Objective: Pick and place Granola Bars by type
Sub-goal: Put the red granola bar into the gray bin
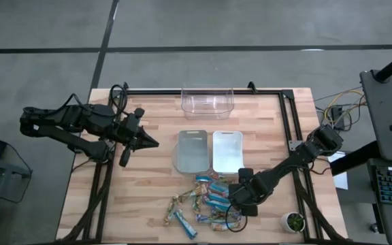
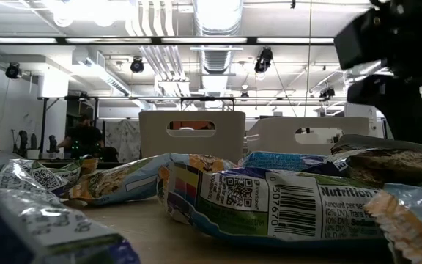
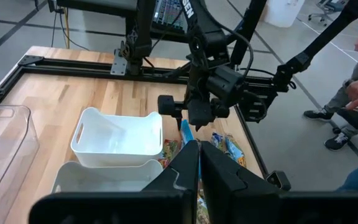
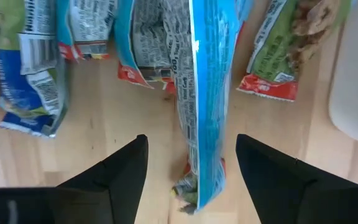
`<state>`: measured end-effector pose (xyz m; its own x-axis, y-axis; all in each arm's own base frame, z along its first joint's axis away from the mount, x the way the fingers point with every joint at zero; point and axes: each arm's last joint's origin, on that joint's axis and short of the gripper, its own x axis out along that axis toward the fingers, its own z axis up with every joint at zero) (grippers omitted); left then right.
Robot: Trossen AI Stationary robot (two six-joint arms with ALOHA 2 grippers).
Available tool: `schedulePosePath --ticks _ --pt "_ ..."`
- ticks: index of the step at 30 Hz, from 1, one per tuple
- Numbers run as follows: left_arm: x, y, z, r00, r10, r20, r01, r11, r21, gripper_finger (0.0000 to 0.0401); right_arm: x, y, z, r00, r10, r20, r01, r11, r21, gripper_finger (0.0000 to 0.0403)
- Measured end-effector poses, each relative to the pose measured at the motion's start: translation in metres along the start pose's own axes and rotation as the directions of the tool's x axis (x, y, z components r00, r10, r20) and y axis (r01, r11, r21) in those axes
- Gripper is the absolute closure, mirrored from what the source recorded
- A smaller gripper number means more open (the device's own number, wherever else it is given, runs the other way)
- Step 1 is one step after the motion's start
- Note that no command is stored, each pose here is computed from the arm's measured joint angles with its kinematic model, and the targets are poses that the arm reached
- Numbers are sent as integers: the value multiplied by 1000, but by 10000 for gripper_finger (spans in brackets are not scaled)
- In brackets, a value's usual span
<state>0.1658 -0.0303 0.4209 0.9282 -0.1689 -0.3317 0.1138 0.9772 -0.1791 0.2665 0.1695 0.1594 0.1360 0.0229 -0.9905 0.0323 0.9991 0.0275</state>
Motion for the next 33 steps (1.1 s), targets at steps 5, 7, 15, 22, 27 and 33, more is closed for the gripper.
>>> schedulePosePath --ticks 5,7,15,22,27,33 --pt "0 0 0 1000 0 0 0 1000 0 401 8 -2 -3 1000 7 13 -7 1000 21 178" --pt "0 0 0 1000 0 0 0 1000 0 401 10 -3 -5 1000 11 19 -11 1000 26 179" --pt "0 0 0 1000 0 0 0 1000 0 401 18 -6 -8 999 -20 46 18 999 41 180" --pt "0 0 0 1000 0 0 0 1000 0 401 18 -5 -5 996 -10 83 6 999 48 183" --pt "0 0 0 1000 0 0 0 1000 0 401 18 -4 -4 996 -4 85 0 999 49 198" --pt "0 0 0 1000 0 0 0 1000 0 401 17 -3 -3 996 5 88 -9 999 49 222"
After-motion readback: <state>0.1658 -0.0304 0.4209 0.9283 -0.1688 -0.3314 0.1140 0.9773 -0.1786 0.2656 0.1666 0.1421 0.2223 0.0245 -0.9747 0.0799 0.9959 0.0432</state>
